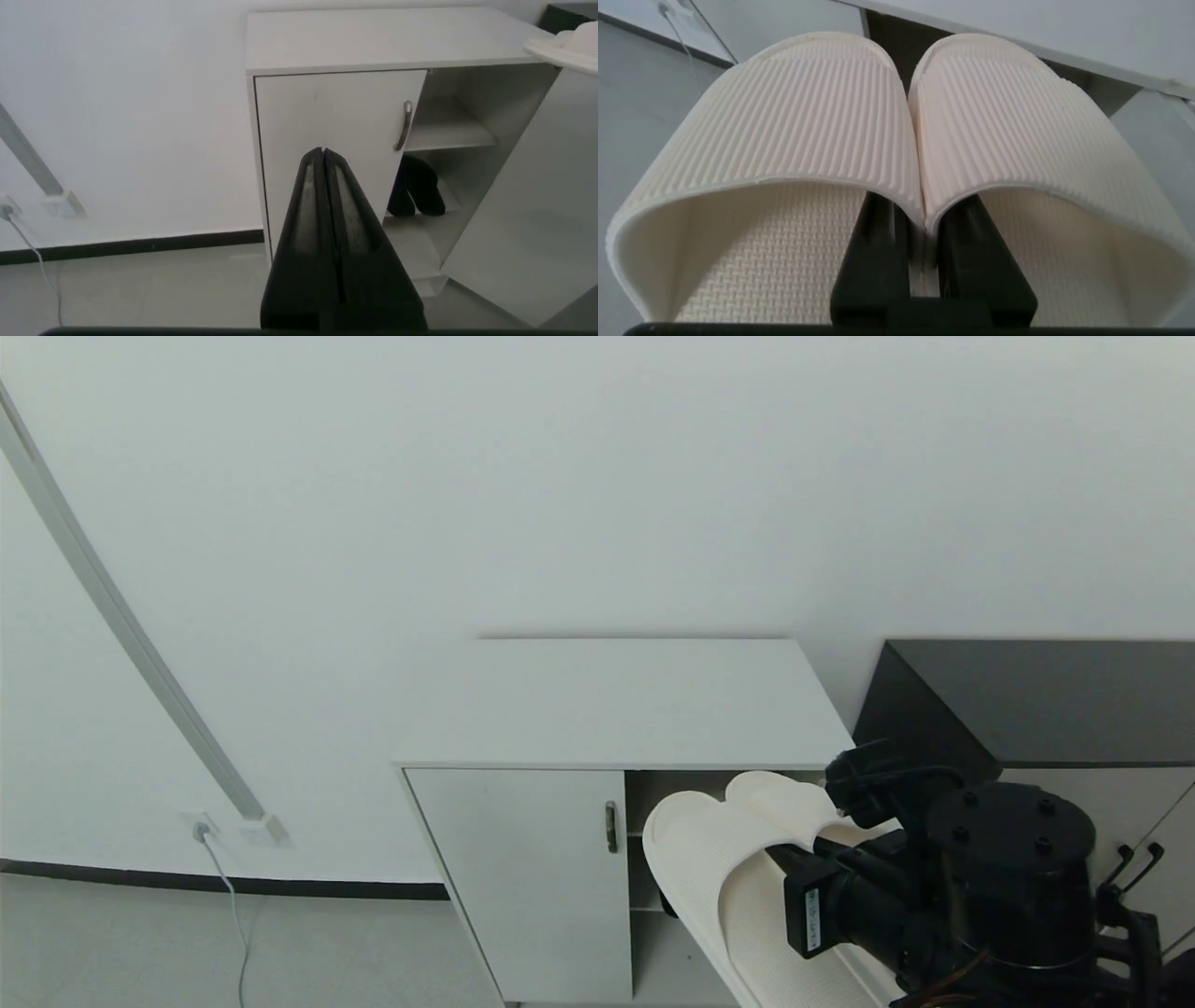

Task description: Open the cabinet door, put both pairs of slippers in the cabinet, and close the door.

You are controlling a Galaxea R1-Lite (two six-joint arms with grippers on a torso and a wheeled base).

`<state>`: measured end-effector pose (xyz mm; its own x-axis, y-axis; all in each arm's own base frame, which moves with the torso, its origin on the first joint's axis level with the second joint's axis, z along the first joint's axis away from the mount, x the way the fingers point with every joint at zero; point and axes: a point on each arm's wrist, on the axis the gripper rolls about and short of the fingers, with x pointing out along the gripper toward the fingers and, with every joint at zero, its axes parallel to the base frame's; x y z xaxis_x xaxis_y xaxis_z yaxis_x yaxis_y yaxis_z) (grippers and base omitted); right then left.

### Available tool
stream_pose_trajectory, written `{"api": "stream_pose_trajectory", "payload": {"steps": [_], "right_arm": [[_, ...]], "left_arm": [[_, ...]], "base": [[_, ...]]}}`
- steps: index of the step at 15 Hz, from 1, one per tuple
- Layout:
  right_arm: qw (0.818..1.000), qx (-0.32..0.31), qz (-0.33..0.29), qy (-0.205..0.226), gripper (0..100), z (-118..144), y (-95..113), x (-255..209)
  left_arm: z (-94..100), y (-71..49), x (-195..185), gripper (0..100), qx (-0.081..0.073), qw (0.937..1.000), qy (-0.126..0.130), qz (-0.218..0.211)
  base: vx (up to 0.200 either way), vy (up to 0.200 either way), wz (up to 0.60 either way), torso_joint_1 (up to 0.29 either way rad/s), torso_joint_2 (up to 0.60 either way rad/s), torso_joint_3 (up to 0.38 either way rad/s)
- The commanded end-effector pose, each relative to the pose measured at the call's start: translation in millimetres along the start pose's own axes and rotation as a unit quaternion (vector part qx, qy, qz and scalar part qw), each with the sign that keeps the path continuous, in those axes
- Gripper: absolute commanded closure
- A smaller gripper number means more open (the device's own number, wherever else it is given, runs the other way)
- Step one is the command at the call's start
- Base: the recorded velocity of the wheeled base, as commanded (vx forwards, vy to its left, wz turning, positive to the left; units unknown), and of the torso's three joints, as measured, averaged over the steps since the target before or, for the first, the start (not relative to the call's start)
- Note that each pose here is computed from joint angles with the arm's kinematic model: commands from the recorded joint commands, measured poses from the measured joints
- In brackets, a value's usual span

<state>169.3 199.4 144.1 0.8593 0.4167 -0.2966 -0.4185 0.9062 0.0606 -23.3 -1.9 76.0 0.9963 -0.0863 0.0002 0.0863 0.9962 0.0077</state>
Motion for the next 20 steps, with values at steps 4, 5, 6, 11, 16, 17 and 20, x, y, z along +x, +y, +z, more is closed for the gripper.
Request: {"api": "stream_pose_trajectory", "payload": {"steps": [4,5,6,11,16,17,20], "right_arm": [[1.0,-0.006,-0.002,0.012,100,-7,-2,-1],[1.0,-0.007,-0.002,0.012,100,-7,-2,-1],[1.0,-0.005,-0.003,0.011,100,-6,-2,0],[1.0,-0.007,-0.004,0.015,100,-9,-2,0],[1.0,-0.007,-0.007,0.007,100,-15,1,11],[1.0,-0.007,-0.007,0.007,100,-16,2,12],[1.0,-0.009,-0.007,0.006,100,-16,2,12]], "left_arm": [[-0.1,0.0,0,100,0.0,1.0,0.001,-0.001],[0.3,0.0,0,100,0.0,1.0,0.0,-0.001],[-0.1,0.0,0,100,0.0,1.0,0.001,-0.001],[-0.1,0.0,0,100,0.001,1.0,0.001,-0.001],[-0.1,0.0,0,100,0.001,1.0,0.001,0.0],[-0.1,0.0,0,100,0.0,1.0,0.001,-0.001],[-0.3,0.0,0,100,0.001,1.0,0.002,-0.001]], "base": [[0.0,0.0,0.0,-0.16,0.36,0.198],[0.0,0.0,0.0,-0.178,0.38,0.217],[0.0,0.0,0.0,-0.173,0.39,0.217],[0.0,0.0,0.0,-0.205,0.48,0.275],[0.0,0.0,0.0,-0.222,0.54,0.324],[0.0,0.0,0.0,-0.203,0.52,0.32],[0.0,0.0,0.0,-0.193,0.52,0.317]]}}
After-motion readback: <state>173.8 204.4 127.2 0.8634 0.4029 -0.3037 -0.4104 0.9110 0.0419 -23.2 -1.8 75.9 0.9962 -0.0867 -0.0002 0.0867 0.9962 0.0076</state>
